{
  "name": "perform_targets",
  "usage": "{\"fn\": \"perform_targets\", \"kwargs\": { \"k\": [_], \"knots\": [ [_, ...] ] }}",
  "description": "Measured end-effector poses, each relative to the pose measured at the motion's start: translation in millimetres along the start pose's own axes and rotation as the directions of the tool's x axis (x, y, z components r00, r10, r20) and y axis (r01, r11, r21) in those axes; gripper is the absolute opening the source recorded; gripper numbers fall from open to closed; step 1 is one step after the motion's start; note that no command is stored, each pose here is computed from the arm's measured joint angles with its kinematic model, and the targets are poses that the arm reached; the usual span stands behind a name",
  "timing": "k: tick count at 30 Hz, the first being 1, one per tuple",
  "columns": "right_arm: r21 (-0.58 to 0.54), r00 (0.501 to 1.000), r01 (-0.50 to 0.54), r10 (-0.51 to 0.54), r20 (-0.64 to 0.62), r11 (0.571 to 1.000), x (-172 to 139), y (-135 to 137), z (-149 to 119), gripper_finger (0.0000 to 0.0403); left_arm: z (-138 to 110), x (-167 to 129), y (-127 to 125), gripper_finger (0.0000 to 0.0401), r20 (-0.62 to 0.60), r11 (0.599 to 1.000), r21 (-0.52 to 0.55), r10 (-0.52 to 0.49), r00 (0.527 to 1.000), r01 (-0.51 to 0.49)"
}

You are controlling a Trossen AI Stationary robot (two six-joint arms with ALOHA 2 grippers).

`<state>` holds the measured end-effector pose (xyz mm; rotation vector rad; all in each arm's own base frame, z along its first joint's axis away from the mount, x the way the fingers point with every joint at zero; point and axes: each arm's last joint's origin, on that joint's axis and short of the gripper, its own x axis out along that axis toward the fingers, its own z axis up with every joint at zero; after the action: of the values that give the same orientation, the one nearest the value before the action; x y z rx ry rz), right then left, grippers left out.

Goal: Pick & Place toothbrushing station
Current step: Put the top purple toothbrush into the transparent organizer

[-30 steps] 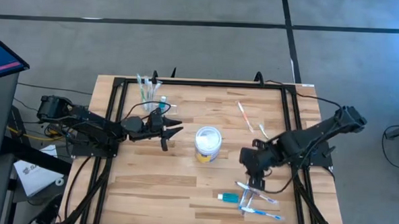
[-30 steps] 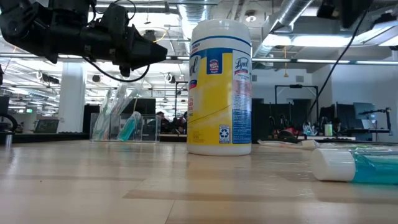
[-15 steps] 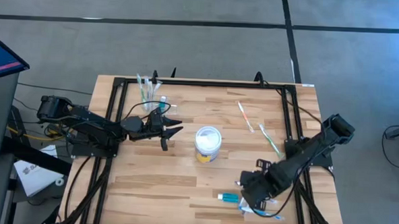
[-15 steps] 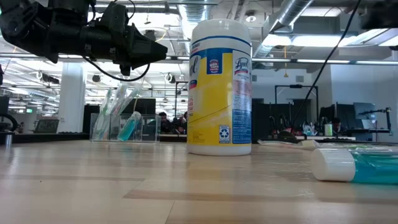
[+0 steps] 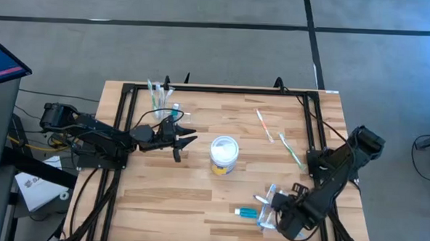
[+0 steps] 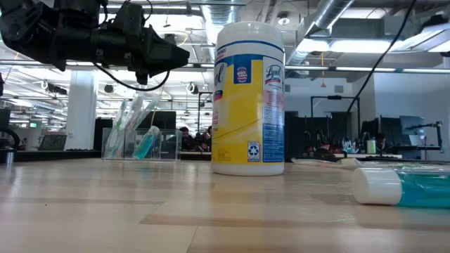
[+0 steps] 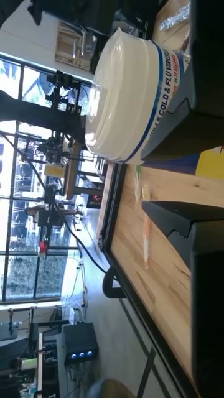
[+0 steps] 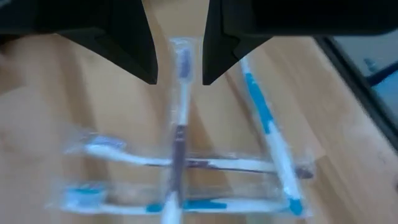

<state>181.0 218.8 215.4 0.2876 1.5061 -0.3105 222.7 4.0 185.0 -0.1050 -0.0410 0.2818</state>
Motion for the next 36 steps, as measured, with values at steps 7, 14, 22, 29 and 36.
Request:
{"fn": "perform_targets", "kwargs": {
  "k": [7,14,22,29,36],
  "knots": [
    [0.019,0.998,-0.054,0.054,-0.008,0.998,15.6,1.3,-7.5,0.0118,1.0,0.0,-0.1,0.0108,0.010,1.000,0.023,-0.001,1.000,0.001],
    [0.053,0.999,-0.041,0.042,-0.024,0.998,32.3,-3.7,-17.4,0.0118,1.5,0.0,-0.1,0.0108,0.015,1.000,0.022,-0.002,1.000,0.001],
    [0.067,0.995,-0.082,0.086,-0.049,0.994,46.7,-5.5,-20.7,0.0118,1.9,0.0,-0.2,0.0108,0.019,1.000,0.031,-0.002,1.000,0.001],
    [0.077,0.992,-0.077,0.084,-0.097,0.994,54.4,-10.5,-21.3,0.0118,2.0,0.0,-0.2,0.0108,0.020,0.999,0.039,-0.002,1.000,0.001],
    [0.070,0.991,-0.077,0.084,-0.108,0.995,54.3,-10.4,-22.7,0.0118,2.2,0.0,-0.2,0.0108,0.022,0.999,0.038,-0.002,1.000,0.001]
  ]
}}
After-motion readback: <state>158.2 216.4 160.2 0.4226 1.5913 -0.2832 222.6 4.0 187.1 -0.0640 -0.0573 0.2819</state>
